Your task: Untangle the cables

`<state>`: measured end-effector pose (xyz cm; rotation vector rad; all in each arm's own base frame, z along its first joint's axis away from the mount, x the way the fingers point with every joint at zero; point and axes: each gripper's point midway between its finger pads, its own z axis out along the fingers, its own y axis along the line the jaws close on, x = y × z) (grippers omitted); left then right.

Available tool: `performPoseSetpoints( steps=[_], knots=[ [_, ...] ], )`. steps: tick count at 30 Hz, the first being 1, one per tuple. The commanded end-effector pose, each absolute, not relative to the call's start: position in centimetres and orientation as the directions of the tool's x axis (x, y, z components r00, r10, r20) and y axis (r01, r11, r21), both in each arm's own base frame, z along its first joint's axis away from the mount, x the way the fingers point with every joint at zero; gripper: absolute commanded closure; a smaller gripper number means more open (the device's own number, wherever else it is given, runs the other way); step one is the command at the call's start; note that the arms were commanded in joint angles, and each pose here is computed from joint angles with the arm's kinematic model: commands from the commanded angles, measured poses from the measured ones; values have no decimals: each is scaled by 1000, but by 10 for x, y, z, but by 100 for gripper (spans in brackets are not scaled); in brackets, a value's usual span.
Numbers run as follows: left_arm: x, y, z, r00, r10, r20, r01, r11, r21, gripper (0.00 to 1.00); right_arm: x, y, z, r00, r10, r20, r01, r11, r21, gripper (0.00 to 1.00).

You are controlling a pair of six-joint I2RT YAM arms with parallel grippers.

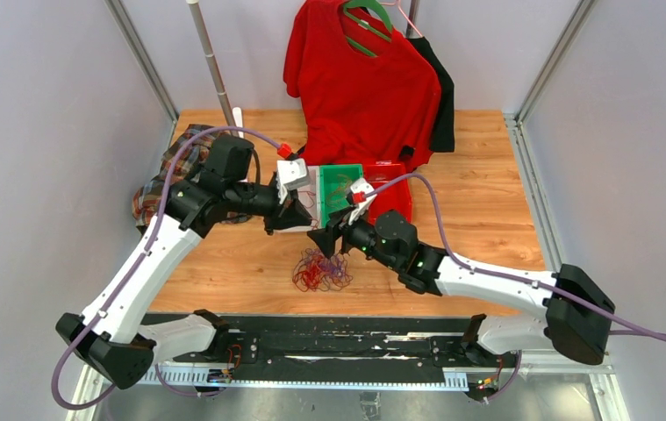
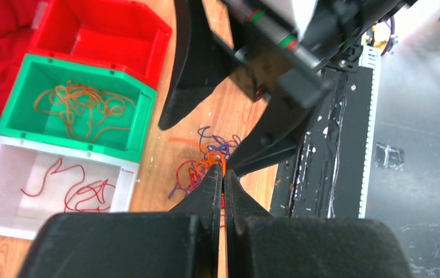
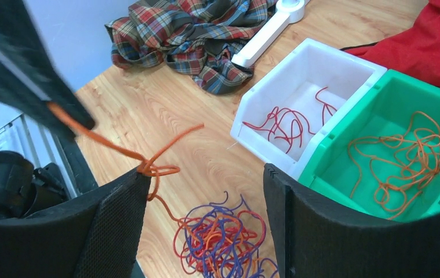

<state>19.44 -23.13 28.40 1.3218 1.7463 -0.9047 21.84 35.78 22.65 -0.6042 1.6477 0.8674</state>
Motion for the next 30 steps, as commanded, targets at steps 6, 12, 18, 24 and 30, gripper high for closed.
performPoseSetpoints(
  steps=[6,12,18,24,30],
  knots=[
    [180,-232,368,-60,331,-942,981,194,6,99,232,377,211,-239,88,-967,-748,618,241,35],
    [177,-231,431,7,242,-970,973,223,63,99,229,370,159,-308,64,-949,-715,643,275,37],
    [167,-228,481,67,164,-984,965,240,105,99,227,352,121,-352,56,-934,-662,690,291,43],
    [163,-220,520,163,118,-980,941,280,190,99,218,330,91,-394,35,-919,-628,720,297,46],
    [173,-209,581,303,66,-951,868,393,304,99,204,303,58,-459,12,-888,-584,749,312,45]
  ],
)
